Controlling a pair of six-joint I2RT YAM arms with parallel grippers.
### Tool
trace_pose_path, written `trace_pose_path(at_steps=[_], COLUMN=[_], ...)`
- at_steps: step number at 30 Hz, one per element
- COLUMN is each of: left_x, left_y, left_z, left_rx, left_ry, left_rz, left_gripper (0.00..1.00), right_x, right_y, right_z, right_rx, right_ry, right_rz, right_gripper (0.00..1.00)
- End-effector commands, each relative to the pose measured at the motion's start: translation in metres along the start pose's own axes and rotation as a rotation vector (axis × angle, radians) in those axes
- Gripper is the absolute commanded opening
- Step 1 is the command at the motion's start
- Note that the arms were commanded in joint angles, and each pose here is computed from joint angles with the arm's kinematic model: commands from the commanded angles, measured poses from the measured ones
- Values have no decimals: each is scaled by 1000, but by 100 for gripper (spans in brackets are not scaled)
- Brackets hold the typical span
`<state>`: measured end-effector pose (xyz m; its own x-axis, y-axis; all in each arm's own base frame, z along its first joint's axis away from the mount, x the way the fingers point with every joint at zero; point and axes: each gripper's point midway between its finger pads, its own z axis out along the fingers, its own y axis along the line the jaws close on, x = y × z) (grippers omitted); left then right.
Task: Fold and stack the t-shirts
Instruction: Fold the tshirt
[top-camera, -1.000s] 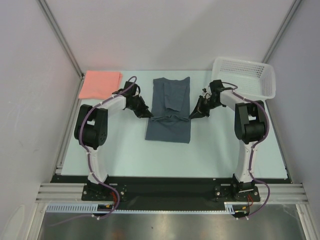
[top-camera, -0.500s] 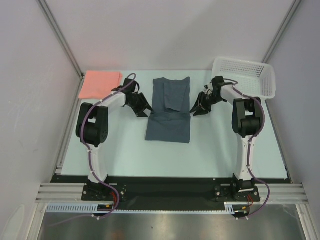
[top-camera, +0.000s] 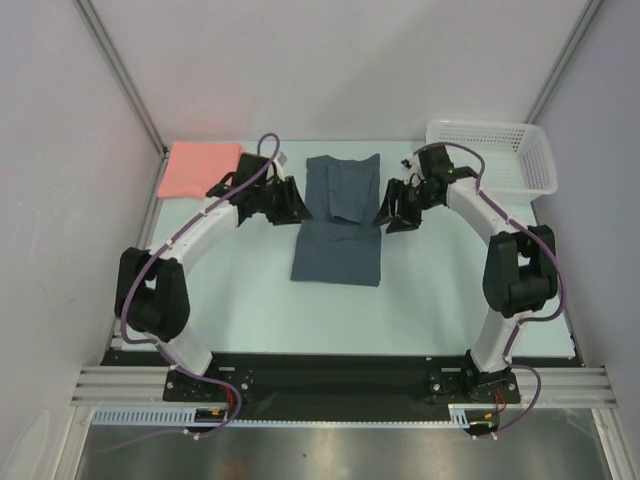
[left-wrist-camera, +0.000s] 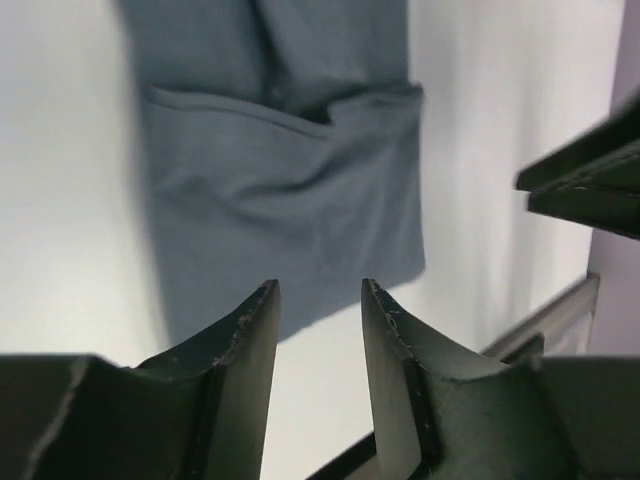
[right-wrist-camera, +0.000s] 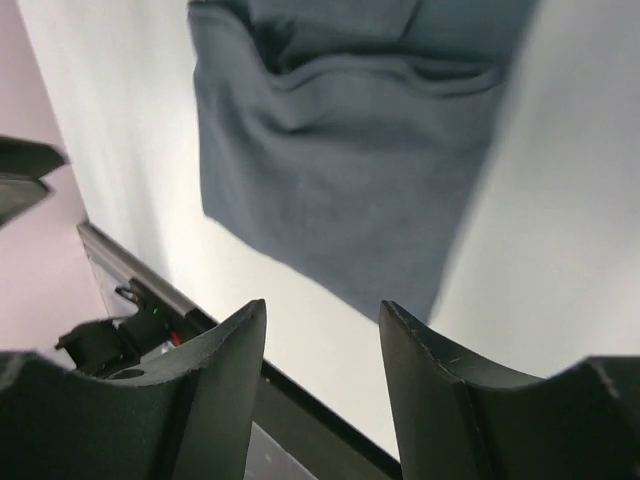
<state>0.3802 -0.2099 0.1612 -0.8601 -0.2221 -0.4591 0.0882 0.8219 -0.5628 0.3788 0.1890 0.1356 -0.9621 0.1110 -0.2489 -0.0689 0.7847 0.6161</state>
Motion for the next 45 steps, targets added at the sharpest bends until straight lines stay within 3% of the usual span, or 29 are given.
trace_pose_path(at_steps=[1,5,8,13,27,36,38,39,40,42,43,45], left_x=[32,30,-5,-14,-20,-5,-4,-6,-9,-17,-19,-26], left_y=[-18,-9,-5,31,43,48,48,49,54,61,65,72], left_z=[24,42,49,72,109,112,112,112,111,109,109,106], left_rx=[147,79,2,-146,-135,-116,-109,-115,-139,-170,-185,-203], left_ry=[89,107,48,131,191,245,246,238,229,208,201,189], left_rz=[66,69,188,305,295,265,256,252,250,240,236,223], left_gripper=[44,57,61,60,58,45,36,30,17,9,1,0], right_x=[7,8,2,-4,-30,-30,-30,-32,-34,-38,-41,-45], right_y=[15,5,-1,-29,-48,-46,-44,-44,-44,-47,-51,-56], right_z=[22,28,35,57,80,85,85,84,83,82,80,79], right_rx=[-81,-68,-21,61,109,91,85,86,94,105,113,121], right_ry=[-40,-29,-12,45,86,106,107,98,89,73,64,55], right_rz=[8,25,-25,-56,-56,-37,-38,-40,-42,-37,-27,-10], right_gripper=[55,58,62,62,54,42,39,36,28,19,8,0])
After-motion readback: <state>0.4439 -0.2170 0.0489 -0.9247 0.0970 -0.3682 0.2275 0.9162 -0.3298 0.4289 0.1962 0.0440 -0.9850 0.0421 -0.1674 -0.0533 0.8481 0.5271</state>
